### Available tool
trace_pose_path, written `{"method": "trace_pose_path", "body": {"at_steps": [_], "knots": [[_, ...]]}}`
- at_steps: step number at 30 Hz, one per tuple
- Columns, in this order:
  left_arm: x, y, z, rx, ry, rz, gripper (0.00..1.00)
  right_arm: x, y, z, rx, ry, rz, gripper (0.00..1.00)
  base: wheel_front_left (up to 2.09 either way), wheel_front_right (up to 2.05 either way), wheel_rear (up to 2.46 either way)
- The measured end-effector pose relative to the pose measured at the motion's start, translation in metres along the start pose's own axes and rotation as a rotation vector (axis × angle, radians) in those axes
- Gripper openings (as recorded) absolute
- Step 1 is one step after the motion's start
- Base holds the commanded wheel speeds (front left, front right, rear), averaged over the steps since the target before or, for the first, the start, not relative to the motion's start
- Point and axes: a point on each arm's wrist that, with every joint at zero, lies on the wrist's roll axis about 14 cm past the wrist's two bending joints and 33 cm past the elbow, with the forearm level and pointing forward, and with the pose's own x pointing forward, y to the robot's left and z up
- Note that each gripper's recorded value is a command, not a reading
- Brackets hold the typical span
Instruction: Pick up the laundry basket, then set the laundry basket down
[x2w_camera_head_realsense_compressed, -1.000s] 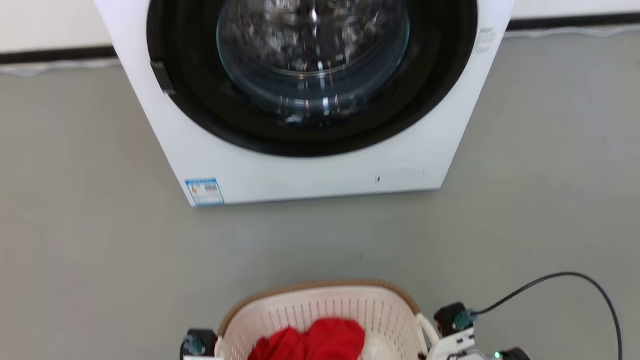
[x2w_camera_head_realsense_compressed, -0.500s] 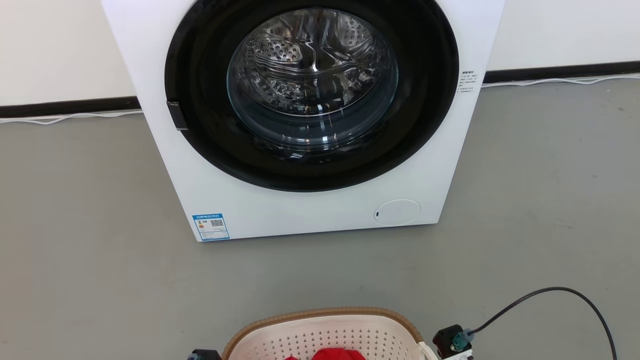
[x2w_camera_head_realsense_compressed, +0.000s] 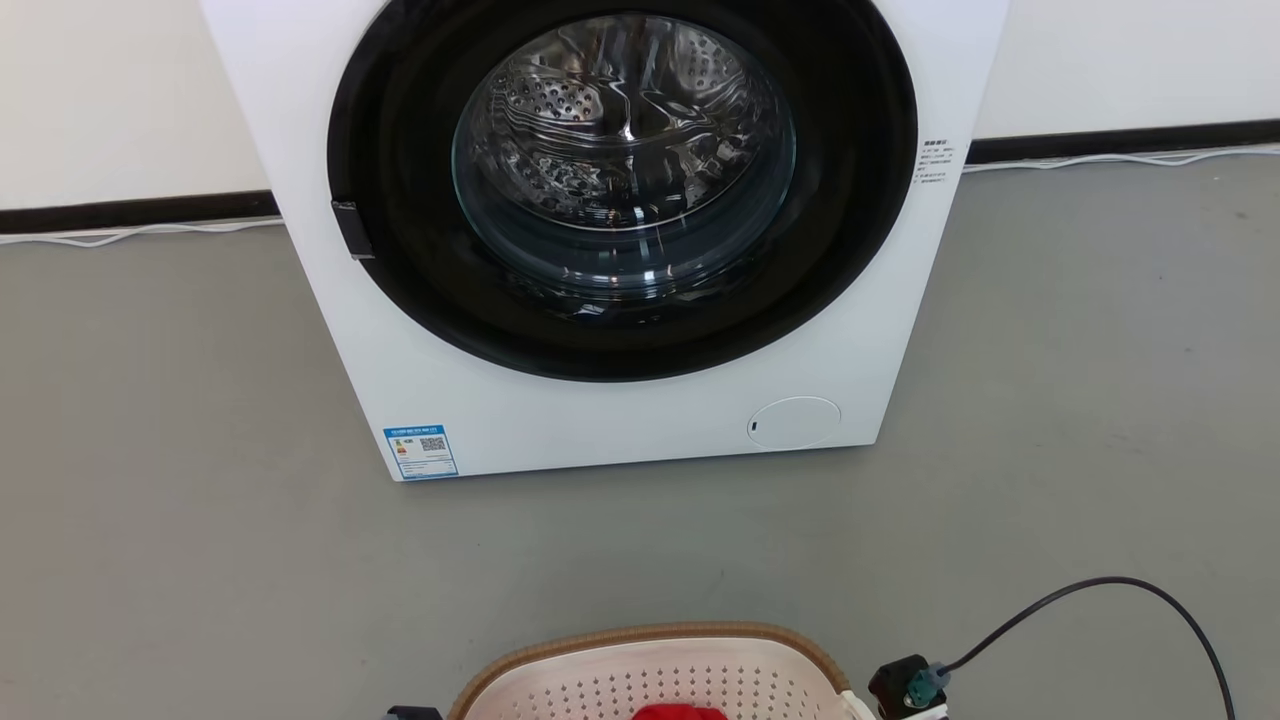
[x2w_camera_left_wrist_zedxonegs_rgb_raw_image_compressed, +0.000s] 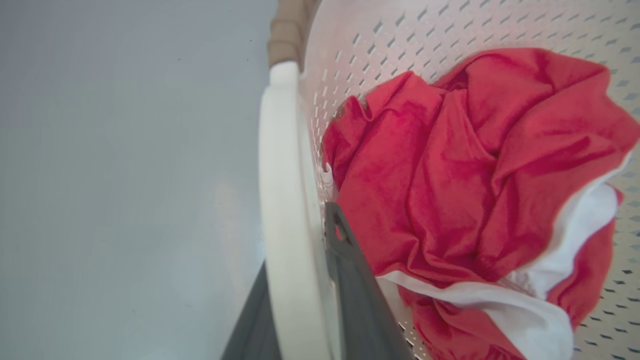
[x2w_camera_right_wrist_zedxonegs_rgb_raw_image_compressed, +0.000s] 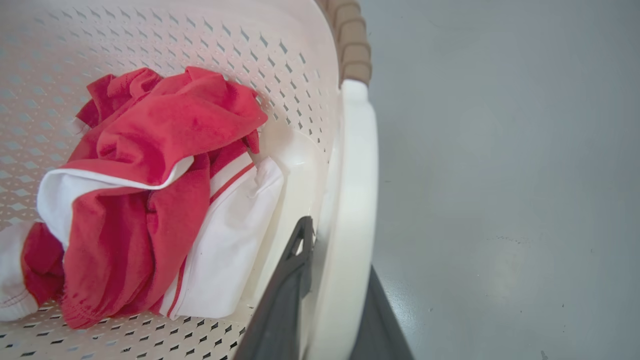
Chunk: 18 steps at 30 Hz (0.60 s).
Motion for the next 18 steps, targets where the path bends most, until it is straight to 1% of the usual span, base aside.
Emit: {"method": "trace_pose_path", "body": {"at_steps": [13,18], "knots": [[0.0023,-0.0009,-0.0063,-0.006,0.023,-0.003,0.00,0.0024,0.0009,-0.0053,0.016,0.020,0.007,0.00,0.00,0.00,0.00],[0.0043,-0.0004,-0.0068,0.001,0.025,0.001,0.00,0.0038,0.0000,-0.0020,0.016,0.019,0.009,0.00,0.00,0.00,0.00]]}}
